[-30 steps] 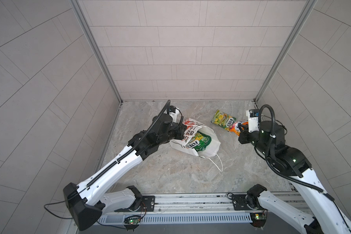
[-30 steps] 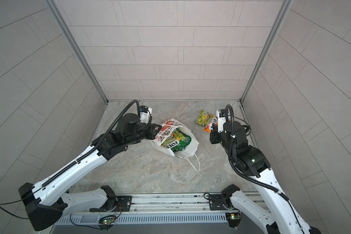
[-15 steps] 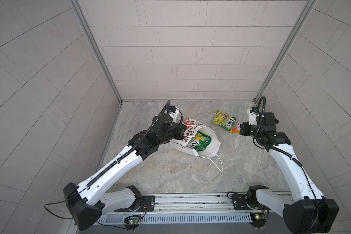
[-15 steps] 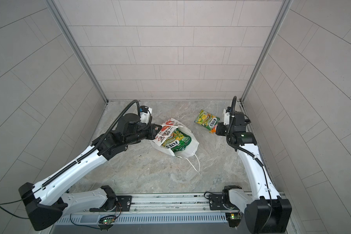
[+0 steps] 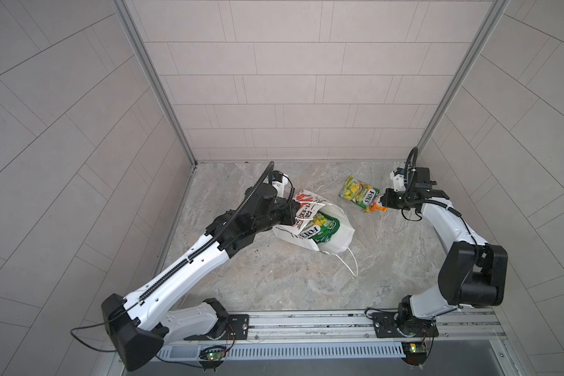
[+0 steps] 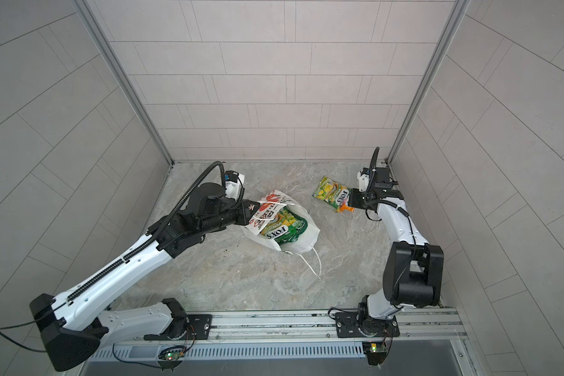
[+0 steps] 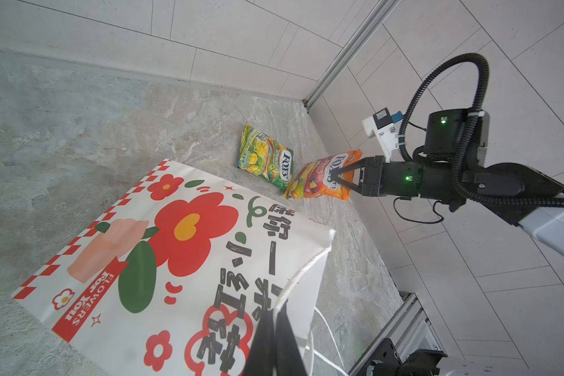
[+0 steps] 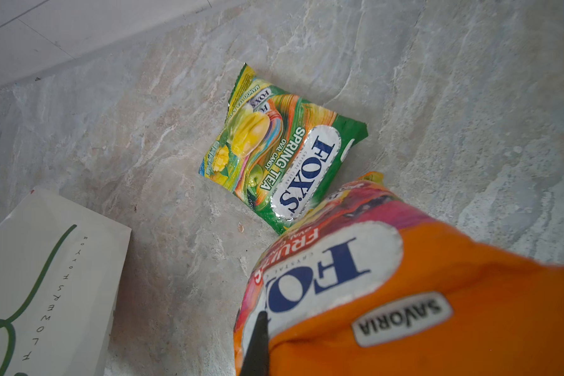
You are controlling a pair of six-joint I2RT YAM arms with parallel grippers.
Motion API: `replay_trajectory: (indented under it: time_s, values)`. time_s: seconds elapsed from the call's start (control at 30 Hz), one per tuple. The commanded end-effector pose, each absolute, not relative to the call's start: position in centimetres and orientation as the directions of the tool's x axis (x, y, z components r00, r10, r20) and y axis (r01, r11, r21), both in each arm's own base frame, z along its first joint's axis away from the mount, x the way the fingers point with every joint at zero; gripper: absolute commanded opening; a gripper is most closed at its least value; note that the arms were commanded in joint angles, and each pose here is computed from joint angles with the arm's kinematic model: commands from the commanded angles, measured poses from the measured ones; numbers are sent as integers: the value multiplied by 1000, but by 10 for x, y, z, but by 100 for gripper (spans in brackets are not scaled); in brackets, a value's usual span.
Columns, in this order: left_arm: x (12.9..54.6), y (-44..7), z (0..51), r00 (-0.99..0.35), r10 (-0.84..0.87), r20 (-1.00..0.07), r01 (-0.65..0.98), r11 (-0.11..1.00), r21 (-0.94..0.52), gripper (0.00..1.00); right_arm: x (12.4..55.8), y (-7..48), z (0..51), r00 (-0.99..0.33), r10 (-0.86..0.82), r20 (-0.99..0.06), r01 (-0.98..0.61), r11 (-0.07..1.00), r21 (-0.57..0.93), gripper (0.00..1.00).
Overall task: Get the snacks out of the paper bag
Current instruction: 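Lower the orange packet beside the green packet and open the right gripper, then raise the right gripper away from the placed packets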
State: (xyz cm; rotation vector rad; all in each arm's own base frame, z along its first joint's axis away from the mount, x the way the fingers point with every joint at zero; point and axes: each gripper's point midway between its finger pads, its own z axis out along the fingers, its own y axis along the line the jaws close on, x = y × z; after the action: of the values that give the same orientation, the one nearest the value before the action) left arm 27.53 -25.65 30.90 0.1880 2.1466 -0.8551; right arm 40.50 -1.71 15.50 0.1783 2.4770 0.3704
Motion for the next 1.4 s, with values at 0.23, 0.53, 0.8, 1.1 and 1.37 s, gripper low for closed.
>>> replay_trajectory:
  time_s: [0.23,0.53,0.8,1.1,1.37]
  values:
    - [274,-257,321,-648,-140,-748,422,752,-507,0,380,-62,97,-941,134,-310,92,985,148,0]
    - [276,-258,323,-644,-139,-752,422,756,-501,0,381,-92,85,-942,168,-292,159,986,53,0]
    - [276,-257,322,-643,-137,-754,420,760,-496,0,393,-112,79,-935,189,-299,196,981,5,0]
    - [276,-256,321,-644,-136,-753,418,762,-495,0,391,-122,74,-930,221,-293,235,972,-15,0]
    - [275,-255,321,-644,-138,-753,418,760,-497,0,386,-118,81,-916,251,-314,261,965,10,23]
